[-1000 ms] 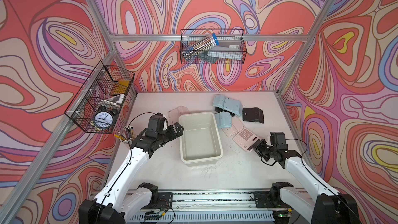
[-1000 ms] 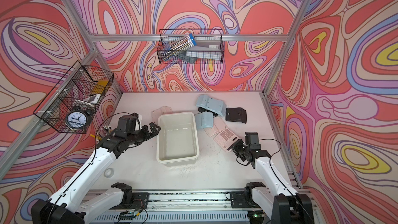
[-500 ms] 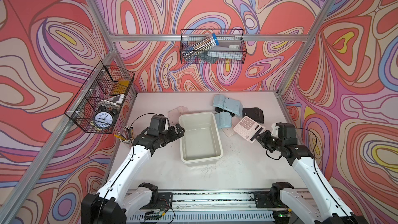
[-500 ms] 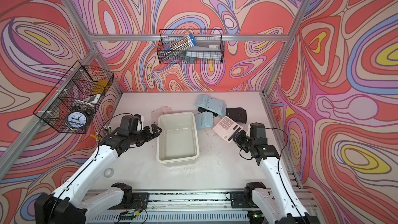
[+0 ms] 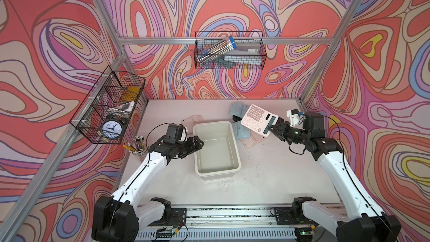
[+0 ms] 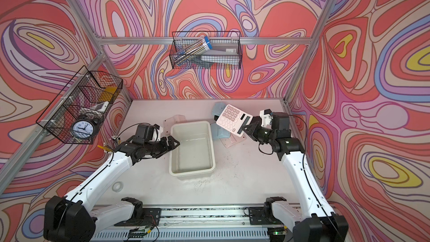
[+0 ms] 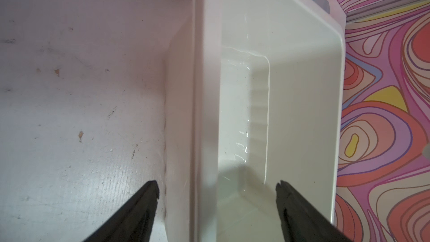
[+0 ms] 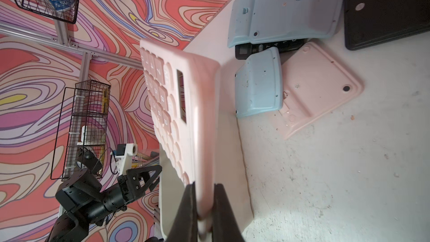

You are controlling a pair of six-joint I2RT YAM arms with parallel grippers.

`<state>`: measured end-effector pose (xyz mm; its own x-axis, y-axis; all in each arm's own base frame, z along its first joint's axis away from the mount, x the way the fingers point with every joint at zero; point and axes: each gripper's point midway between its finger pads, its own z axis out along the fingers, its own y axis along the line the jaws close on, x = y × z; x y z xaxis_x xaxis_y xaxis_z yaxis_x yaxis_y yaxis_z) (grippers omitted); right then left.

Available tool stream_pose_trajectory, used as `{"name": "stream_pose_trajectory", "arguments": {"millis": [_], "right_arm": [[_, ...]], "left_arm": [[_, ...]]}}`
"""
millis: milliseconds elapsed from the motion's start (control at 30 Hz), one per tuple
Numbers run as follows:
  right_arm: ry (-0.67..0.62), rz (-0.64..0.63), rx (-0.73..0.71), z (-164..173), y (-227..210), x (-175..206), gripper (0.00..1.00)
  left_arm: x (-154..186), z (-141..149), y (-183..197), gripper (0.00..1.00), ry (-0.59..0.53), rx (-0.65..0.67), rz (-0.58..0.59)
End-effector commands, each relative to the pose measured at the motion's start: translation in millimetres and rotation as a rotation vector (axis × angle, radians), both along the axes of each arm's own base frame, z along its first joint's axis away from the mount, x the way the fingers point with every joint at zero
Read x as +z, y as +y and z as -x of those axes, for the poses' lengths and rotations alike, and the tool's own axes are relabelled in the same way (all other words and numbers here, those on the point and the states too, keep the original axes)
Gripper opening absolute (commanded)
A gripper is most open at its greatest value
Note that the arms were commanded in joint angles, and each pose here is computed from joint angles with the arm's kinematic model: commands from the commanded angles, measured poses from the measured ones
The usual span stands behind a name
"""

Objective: Put the calculator in the storage box
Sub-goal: Adjust the storage box at the center of the board, then place the calculator in the storage box.

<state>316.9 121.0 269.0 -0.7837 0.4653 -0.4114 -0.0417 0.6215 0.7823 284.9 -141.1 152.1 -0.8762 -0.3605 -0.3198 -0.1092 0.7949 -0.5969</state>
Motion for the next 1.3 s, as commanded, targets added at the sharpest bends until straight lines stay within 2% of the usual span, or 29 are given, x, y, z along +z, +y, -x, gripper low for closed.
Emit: {"name": "stream_pose_trajectory", "arguments": {"millis": [0,167,467,633,767,1000,1267], "right_arm": [[-0.063,0.006,0.109,0.4,20.7,18.5,0.0],[-0.05,0.042,0.199,3.0,47.6,15.1,0.0],[0.015,0.148,0.295,4.5,76.5,0.2,0.0],[0.073,0.209,0.315,-2.8,80.5,-12.2,0.0],[0.103,0.265,0.368,-10.8,95.2,-20.2,0.0],[0.174,0.421,0.488,-22.2,126.0,-45.0,0.0],[0.256,0.577,0.601,-33.4,162.1,-86.2,0.0]], "left_arm": [[0.7,1.7,-8.1,0.7,-0.015,-0.041,0.011],[-1.8,5.4,-20.8,0.62,-0.012,-0.084,0.011],[-2.1,10.3,-56.4,0.59,-0.026,-0.191,-0.005],[3.2,11.3,-47.3,0.59,-0.044,-0.178,-0.07],[9.2,14.0,-27.1,0.69,-0.062,-0.129,-0.159],[19.4,14.9,-5.6,0.88,-0.096,-0.047,-0.225],[34.0,17.9,14.9,0.99,-0.152,0.025,-0.268]]}}
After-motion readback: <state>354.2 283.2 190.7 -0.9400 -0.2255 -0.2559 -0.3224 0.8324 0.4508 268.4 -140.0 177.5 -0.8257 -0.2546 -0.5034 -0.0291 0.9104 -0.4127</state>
